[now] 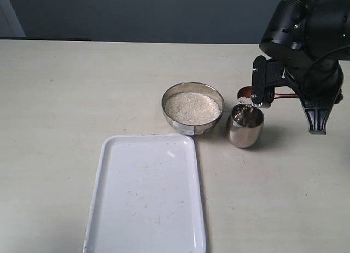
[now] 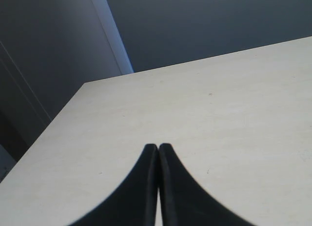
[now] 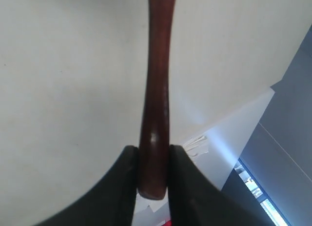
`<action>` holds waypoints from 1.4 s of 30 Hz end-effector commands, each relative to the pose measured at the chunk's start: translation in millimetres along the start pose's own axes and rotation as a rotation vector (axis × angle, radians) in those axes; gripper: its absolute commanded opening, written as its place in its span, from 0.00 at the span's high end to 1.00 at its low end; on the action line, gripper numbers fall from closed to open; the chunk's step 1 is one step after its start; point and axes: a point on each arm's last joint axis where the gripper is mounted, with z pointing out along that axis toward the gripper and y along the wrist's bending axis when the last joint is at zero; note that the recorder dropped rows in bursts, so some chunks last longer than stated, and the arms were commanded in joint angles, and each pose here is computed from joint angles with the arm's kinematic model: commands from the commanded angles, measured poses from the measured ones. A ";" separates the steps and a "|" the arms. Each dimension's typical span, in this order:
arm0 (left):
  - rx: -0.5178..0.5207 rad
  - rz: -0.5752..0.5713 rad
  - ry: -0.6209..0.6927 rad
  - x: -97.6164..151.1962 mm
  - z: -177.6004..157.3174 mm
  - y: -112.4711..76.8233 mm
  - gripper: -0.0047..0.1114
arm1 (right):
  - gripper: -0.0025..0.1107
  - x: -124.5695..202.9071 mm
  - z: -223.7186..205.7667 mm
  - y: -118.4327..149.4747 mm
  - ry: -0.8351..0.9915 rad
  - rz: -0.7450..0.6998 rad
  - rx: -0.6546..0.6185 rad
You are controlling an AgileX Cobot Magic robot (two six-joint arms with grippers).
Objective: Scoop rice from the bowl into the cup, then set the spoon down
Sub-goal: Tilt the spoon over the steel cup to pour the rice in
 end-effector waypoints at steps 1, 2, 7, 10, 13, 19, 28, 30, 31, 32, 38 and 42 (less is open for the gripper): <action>0.004 -0.004 -0.020 -2.1 -0.6 0.0 0.96 | 0.98 -0.3 0.9 0.8 0.006 -0.012 -0.001; 0.004 -0.004 -0.020 -2.1 -0.6 0.0 0.96 | 0.98 -0.3 0.9 0.8 0.006 -0.012 -0.001; 0.004 -0.004 -0.020 -2.1 -0.6 0.0 0.96 | 0.98 -0.1 0.9 0.3 0.008 -0.014 0.005; 0.004 -0.004 -0.020 -2.1 -0.6 0.0 0.96 | 0.98 1.3 4.3 2.4 0.030 -0.038 0.020; 0.004 -0.004 -0.020 -2.1 -0.6 0.0 0.96 | 0.98 3.0 10.7 9.2 0.058 -0.071 0.020; 0.004 -0.004 -0.020 -2.1 -0.6 0.0 0.96 | 0.98 5.0 15.2 12.3 0.086 -0.078 0.041; 0.004 -0.004 -0.020 -2.1 -0.6 0.0 0.96 | 0.98 0.2 8.9 12.3 0.087 -0.106 0.097; 0.004 -0.004 -0.020 -2.1 -0.6 0.0 0.96 | 0.98 0.3 8.9 12.1 0.088 -0.107 0.099; 0.004 -0.004 -0.020 -2.1 -0.6 0.0 0.96 | 0.98 0.4 8.9 11.6 0.089 -0.109 0.104; 0.004 -0.004 -0.020 -2.1 -0.6 0.0 0.96 | 0.98 -0.3 7.9 11.5 0.090 -0.115 0.114; 0.004 -0.004 -0.020 -2.1 -0.6 0.0 0.96 | 0.98 -7.5 -1.0 13.9 0.082 -0.158 0.169; 0.004 -0.004 -0.020 -2.1 -0.6 0.0 0.96 | 0.98 -7.3 -2.0 11.2 0.092 -0.172 0.202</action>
